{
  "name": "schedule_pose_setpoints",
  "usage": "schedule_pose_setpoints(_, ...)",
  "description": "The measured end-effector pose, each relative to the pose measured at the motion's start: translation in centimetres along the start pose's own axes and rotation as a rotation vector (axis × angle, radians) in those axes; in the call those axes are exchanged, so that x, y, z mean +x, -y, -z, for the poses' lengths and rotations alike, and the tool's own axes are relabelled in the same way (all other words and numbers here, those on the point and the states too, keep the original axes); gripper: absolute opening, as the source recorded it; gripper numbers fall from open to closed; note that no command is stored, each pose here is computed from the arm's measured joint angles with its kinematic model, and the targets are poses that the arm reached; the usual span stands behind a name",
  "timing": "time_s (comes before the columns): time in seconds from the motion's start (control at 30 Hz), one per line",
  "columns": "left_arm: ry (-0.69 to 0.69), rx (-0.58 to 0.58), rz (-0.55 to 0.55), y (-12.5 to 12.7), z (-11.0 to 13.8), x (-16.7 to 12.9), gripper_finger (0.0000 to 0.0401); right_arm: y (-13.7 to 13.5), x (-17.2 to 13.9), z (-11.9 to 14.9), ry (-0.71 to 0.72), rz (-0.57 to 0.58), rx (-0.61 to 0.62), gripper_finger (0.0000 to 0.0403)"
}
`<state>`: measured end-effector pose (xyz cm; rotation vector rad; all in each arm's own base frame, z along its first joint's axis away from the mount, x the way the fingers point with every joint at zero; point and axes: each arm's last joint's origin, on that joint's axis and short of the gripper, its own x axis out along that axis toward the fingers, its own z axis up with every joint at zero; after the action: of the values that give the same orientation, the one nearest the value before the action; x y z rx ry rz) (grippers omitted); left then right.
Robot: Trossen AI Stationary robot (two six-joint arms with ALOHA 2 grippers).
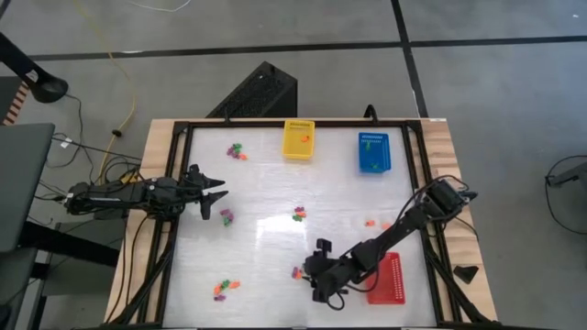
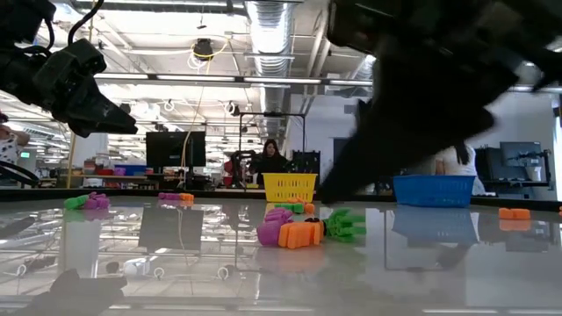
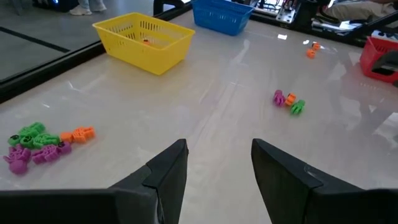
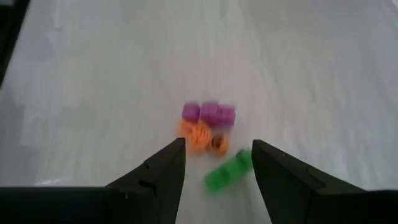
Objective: Sort Halloween decoration
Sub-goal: Put the orange skeleton toy into the yellow bin
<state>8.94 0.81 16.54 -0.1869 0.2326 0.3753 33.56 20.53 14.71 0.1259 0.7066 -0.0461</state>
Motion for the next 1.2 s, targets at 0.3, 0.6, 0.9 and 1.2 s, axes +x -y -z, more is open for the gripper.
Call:
schedule_pose_setpoints(0.3, 0.000, 0.000, 0.000, 0.0, 0.0, 0.0, 0.0169, 0.1, 0.2, -1.0, 0.050, -0.065, -0.096, 0.0214)
schedule_pose_setpoints(0.6, -0.001, 0.000, 0.000, 0.0, 0.0, 0.0, 0.0169, 0.0, 0.2, -0.8, 0.034, -0.089, -0.188, 0.0214)
schedule_pose_setpoints(0.9, -0.001, 0.000, 0.000, 0.0, 0.0, 0.0, 0.0169, 0.0, 1.1, 0.0, -0.008, -0.108, -0.263, 0.0214)
schedule_pose_setpoints(1.2, -0.002, 0.000, 0.000, 0.0, 0.0, 0.0, 0.0169, 0.3, 1.2, -0.1, -0.001, -0.105, -0.287, 0.0214)
